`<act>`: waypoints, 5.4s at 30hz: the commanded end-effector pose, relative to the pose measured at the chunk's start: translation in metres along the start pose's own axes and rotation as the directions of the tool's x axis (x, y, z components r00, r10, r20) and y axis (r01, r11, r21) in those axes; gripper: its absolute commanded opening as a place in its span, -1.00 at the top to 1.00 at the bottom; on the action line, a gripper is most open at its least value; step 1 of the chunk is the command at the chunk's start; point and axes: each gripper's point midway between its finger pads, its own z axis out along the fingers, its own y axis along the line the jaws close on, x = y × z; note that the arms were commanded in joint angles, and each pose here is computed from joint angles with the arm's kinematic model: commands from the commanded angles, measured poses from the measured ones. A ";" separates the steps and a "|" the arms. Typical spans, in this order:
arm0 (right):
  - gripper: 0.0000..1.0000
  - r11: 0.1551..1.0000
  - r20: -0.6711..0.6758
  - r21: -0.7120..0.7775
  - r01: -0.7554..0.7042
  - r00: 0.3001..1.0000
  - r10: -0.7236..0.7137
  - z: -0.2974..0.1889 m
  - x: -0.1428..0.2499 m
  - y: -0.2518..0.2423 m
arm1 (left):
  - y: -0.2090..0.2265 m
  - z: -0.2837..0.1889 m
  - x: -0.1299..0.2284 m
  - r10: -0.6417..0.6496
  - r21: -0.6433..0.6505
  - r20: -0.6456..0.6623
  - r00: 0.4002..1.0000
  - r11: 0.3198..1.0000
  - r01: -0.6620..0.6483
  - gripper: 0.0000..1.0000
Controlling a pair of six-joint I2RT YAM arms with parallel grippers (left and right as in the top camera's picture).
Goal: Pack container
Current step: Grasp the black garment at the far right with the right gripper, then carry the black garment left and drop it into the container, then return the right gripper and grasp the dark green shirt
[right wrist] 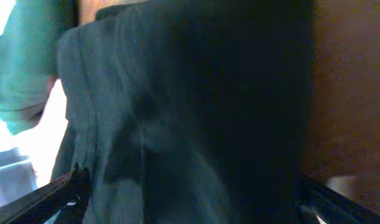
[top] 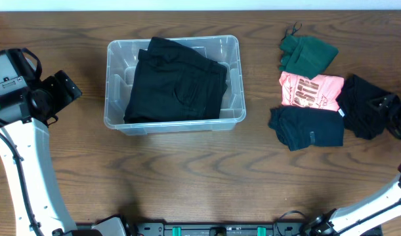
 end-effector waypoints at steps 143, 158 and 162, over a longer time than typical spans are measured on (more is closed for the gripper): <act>-0.68 0.996 0.102 -0.074 0.049 0.994 -0.041 0.109 -0.023 0.160 | 0.003 0.000 -0.002 -0.012 -0.013 0.005 1.000 1.000 0.012 -0.96; -0.71 0.969 -0.024 -0.245 -0.039 0.999 0.034 0.183 0.009 0.177 | 0.003 0.000 -0.002 -0.012 -0.013 0.005 1.000 1.000 0.012 -0.96; -0.47 0.966 -0.026 -0.249 -0.068 0.998 0.064 0.184 0.009 0.180 | 0.003 0.000 -0.002 -0.012 -0.013 0.005 1.000 1.000 0.012 -0.96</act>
